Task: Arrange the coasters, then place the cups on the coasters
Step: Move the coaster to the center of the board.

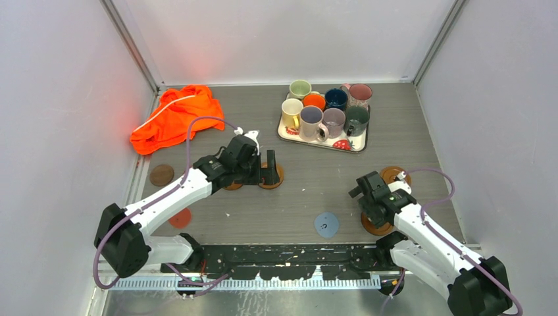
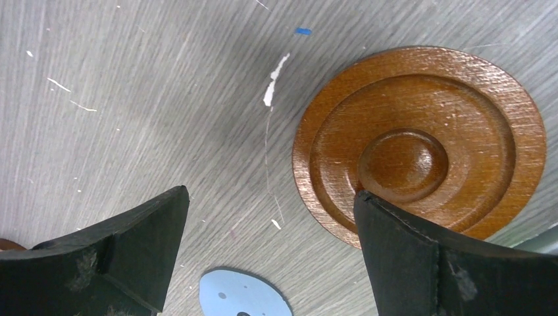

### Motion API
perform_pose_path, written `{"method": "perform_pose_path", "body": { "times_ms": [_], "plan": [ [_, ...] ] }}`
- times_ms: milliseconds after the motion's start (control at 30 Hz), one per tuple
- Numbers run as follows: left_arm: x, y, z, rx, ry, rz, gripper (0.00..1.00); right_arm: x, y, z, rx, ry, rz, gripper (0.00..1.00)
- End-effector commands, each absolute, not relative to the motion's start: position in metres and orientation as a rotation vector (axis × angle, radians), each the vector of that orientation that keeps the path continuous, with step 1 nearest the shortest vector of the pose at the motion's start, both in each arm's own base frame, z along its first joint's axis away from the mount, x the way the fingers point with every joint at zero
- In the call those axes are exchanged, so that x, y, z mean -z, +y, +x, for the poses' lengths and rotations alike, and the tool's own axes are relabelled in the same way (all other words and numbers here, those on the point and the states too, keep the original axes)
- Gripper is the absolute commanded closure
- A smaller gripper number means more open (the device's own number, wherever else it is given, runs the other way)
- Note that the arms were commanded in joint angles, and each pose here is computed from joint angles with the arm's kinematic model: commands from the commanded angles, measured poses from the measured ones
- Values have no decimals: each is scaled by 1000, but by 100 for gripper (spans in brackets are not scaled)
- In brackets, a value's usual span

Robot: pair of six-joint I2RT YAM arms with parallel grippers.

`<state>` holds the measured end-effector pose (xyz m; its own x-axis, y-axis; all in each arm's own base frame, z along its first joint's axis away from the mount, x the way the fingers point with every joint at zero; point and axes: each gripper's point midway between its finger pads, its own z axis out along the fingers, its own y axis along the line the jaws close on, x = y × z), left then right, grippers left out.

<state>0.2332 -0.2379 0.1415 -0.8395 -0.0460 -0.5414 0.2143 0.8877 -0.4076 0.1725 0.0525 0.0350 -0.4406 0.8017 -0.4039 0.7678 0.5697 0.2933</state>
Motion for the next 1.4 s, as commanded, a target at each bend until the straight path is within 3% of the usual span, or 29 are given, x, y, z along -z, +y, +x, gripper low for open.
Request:
{"method": "perform_pose_path", "body": {
  "times_ms": [0,700,1367],
  "plan": [
    [-150,-239,233,654,2457,157,0,-41,47,183,-95,2222,1280,0],
    [-148,-241,236,647,2465,178,0,-36,46,193,-86,2229,1225,0],
    [-148,-232,241,618,2464,150,0,-43,115,246,-295,2360,930,0]
  ]
}}
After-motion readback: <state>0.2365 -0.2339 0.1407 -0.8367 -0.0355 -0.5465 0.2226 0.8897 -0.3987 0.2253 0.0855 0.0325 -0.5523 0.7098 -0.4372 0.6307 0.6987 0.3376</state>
